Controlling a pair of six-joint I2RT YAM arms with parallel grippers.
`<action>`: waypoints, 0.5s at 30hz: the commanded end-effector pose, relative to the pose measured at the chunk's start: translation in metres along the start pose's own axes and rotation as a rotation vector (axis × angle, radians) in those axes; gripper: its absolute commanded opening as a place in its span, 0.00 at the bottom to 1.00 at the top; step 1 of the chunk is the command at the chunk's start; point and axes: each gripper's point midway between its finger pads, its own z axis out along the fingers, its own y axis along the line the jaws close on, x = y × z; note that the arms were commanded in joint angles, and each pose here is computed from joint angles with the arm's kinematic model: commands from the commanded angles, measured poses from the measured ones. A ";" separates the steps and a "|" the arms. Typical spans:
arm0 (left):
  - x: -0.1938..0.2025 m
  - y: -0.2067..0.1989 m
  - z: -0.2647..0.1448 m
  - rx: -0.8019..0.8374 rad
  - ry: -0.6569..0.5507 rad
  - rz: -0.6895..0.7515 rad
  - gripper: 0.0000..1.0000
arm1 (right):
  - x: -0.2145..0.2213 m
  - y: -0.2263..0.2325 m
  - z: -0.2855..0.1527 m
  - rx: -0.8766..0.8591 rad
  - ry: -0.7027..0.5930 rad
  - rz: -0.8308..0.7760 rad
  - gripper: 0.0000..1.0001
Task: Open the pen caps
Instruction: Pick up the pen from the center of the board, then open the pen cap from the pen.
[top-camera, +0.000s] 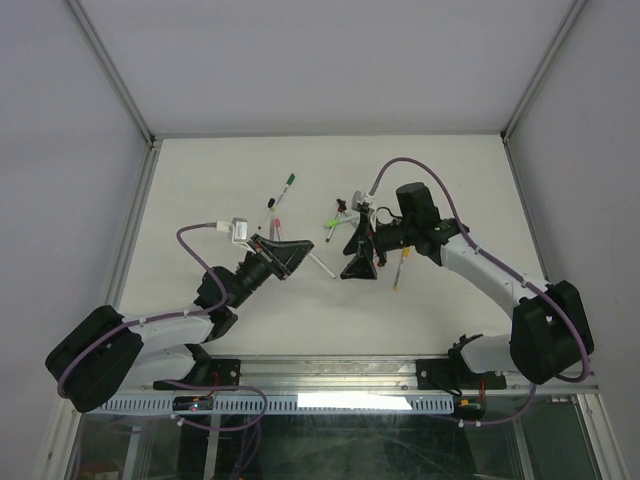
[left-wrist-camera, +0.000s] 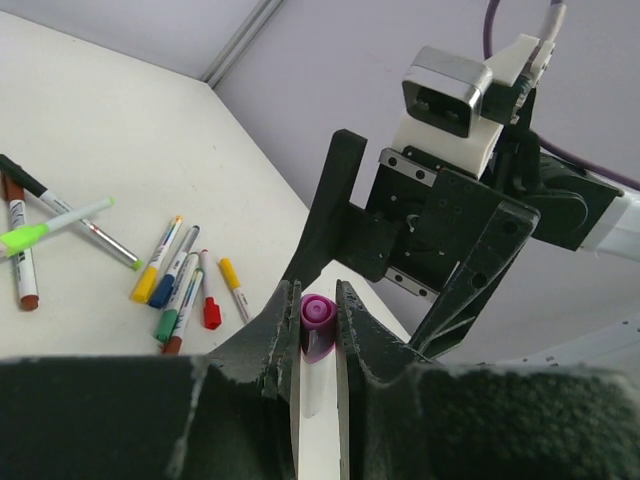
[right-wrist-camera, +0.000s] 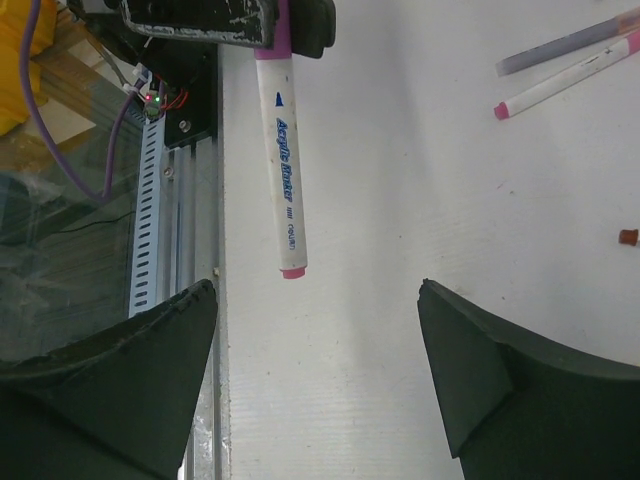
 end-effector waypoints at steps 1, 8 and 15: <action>-0.021 -0.014 0.001 0.038 -0.120 0.016 0.00 | -0.016 0.004 0.010 -0.017 -0.017 -0.059 0.84; -0.018 -0.015 0.002 0.038 -0.140 -0.008 0.00 | -0.008 0.003 0.026 0.000 0.008 -0.062 0.83; -0.014 -0.015 0.008 0.035 -0.129 -0.033 0.00 | 0.001 -0.002 0.043 0.047 0.032 -0.062 0.81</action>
